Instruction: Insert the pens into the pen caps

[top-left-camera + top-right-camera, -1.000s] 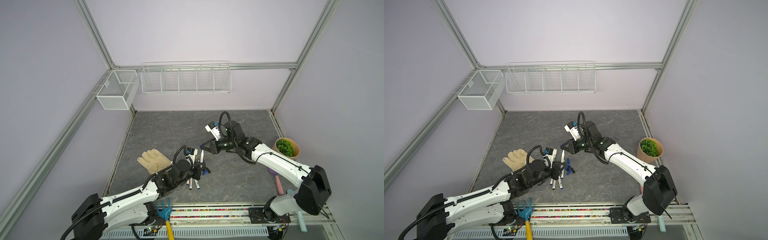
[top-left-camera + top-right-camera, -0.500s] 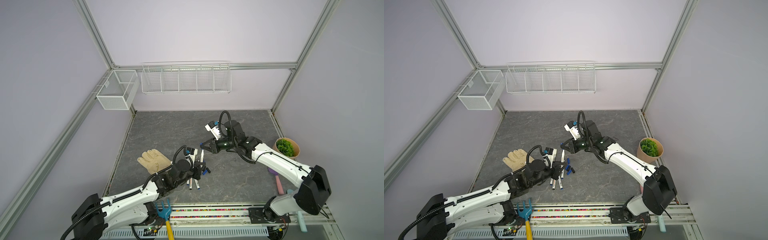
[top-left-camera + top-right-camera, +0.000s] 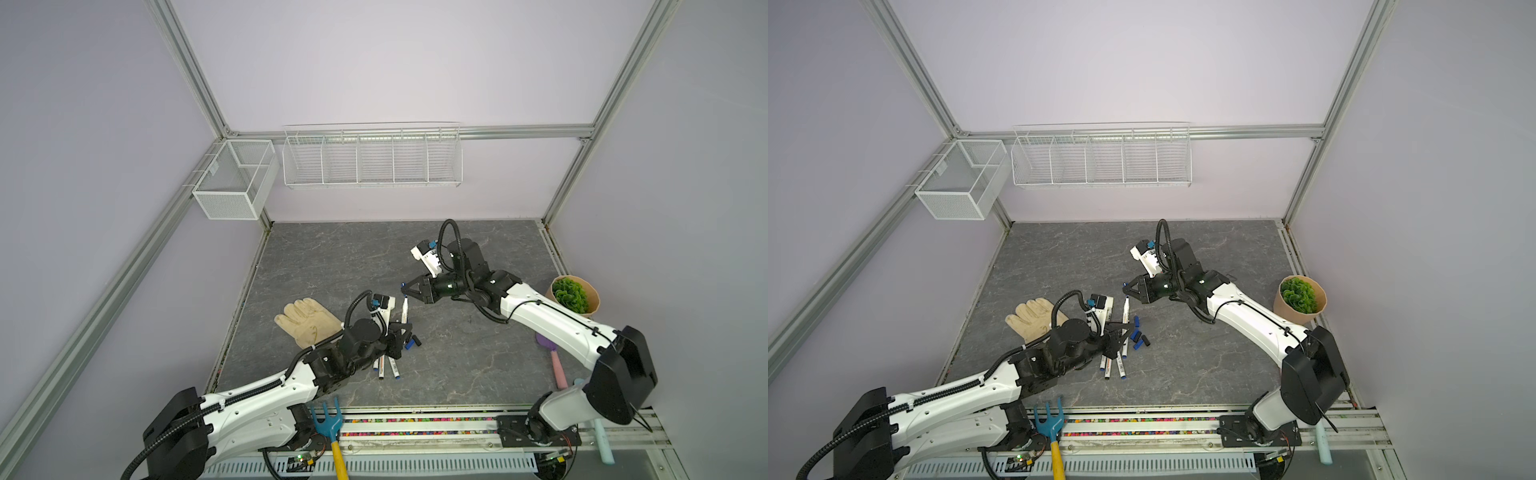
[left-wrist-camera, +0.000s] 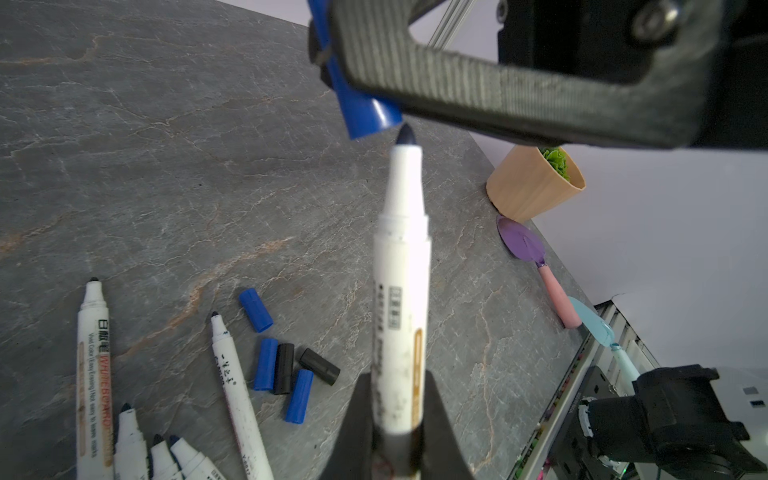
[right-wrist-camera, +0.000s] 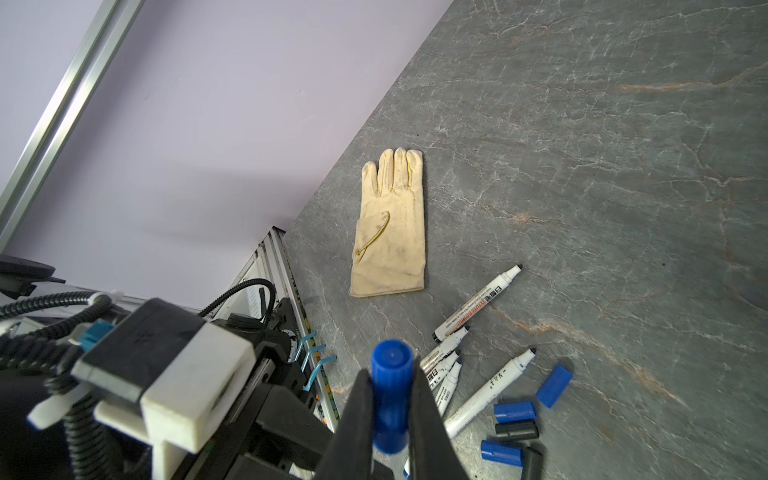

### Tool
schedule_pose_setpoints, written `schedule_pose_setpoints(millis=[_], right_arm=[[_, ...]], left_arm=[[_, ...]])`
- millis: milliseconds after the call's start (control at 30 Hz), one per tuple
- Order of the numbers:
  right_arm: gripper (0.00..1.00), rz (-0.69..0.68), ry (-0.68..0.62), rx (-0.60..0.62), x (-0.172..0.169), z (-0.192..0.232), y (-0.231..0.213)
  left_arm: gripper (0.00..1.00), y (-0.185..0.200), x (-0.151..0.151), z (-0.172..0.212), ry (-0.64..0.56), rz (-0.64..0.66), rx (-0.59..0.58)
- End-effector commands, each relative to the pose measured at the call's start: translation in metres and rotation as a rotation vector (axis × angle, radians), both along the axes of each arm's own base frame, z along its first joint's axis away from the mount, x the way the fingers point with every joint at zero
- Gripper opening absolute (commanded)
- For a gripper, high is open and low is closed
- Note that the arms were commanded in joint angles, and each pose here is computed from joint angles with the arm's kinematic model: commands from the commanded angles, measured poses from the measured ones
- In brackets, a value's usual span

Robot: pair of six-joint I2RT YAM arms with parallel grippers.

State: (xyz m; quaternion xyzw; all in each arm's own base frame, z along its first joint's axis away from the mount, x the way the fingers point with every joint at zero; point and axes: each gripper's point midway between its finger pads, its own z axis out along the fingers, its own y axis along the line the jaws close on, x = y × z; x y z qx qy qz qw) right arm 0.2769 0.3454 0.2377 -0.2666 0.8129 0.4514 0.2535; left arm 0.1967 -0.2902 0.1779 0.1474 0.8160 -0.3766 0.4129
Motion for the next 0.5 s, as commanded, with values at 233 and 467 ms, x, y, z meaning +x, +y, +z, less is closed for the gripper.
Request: schedule_pose_setpoints(millis=[233, 467], right_arm=[[0.07, 0.046, -0.01, 0.026, -0.013, 0.006, -0.004], [0.07, 0.037, -0.027, 0.031, -0.011, 0.012, -0.006]], left_arm=[[0.0, -0.003, 0.002, 0.009, -0.027, 0.001, -0.019], [0.0, -0.004, 0.002, 0.007, -0.022, -0.001, -0.014]])
